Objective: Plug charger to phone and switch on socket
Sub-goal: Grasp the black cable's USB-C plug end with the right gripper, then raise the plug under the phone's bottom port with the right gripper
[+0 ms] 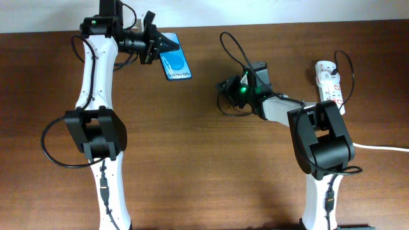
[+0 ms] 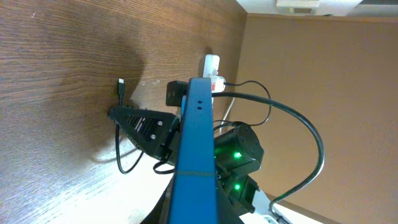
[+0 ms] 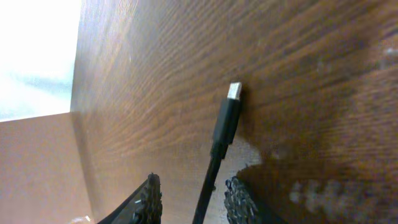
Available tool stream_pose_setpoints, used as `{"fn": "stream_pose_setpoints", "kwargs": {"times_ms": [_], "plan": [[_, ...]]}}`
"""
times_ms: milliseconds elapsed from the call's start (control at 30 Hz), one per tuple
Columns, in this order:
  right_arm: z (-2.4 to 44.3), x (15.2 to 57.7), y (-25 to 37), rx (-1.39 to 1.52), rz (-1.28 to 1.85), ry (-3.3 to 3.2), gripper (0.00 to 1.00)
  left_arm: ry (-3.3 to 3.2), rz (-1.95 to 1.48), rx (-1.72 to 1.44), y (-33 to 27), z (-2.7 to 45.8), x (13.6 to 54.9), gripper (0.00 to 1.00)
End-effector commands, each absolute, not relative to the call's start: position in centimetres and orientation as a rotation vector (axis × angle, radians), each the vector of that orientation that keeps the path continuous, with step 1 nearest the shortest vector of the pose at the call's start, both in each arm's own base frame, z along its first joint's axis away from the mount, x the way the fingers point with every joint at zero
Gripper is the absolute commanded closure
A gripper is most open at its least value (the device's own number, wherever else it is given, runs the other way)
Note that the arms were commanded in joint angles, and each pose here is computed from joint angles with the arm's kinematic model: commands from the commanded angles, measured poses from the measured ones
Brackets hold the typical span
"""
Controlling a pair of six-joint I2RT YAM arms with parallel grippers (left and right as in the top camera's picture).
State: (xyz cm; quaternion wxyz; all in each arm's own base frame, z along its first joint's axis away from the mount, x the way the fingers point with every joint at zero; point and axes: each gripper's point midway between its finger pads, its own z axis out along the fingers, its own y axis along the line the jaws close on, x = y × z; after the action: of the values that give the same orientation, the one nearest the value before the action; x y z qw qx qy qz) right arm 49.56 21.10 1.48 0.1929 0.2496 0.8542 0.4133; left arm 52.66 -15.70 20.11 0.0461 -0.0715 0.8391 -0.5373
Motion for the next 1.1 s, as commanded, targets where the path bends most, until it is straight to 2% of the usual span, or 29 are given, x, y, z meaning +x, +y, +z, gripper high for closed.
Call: {"fn": "stream_pose_setpoints", "kwargs": {"times_ms": [0,167,300,433,567,633,733,800,900,1067], "plan": [[-0.5,50.1,20.2,0.741,1.059,2.387,0.65,2.537,-1.662,-0.167,-16.2,21.1,52.4,1.0],[-0.5,50.2,20.1,0.742,1.054,2.385,0.76,2.537,-1.663,-0.168,-16.2,21.1,52.4,1.0],[-0.4,50.0,20.4,0.714,1.076,2.392,0.96,2.537,-1.663,-0.168,-16.2,21.1,52.4,1.0],[0.9,49.2,21.1,0.488,1.176,2.419,0.96,2.537,-1.663,-0.168,-16.2,21.1,52.4,1.0],[7.2,48.2,19.2,0.179,1.212,2.372,0.96,2.509,-1.727,-0.148,-16.5,21.8,52.1,1.0],[13.8,46.0,16.6,-0.022,1.233,2.3,0.96,2.419,-1.824,-0.018,-17.1,23.2,51.5,1.0],[23.4,41.3,15.0,-0.23,1.42,2.118,0.96,2.2,-2.018,0.198,-17.8,26.4,50.2,1.0],[27.1,38.8,15.3,-0.3,1.462,2.059,0.96,2.087,-2.098,0.281,-17.8,28.0,49.7,1.0],[29.8,35.5,15.6,-0.321,1.451,2.059,0.96,2.091,-2.106,0.303,-18.7,28.0,49.3,1.0],[30.6,28.1,14.2,-0.301,1.229,2.184,0.96,2.089,-2.127,0.413,-22.1,28.0,48.0,1.0]]}}
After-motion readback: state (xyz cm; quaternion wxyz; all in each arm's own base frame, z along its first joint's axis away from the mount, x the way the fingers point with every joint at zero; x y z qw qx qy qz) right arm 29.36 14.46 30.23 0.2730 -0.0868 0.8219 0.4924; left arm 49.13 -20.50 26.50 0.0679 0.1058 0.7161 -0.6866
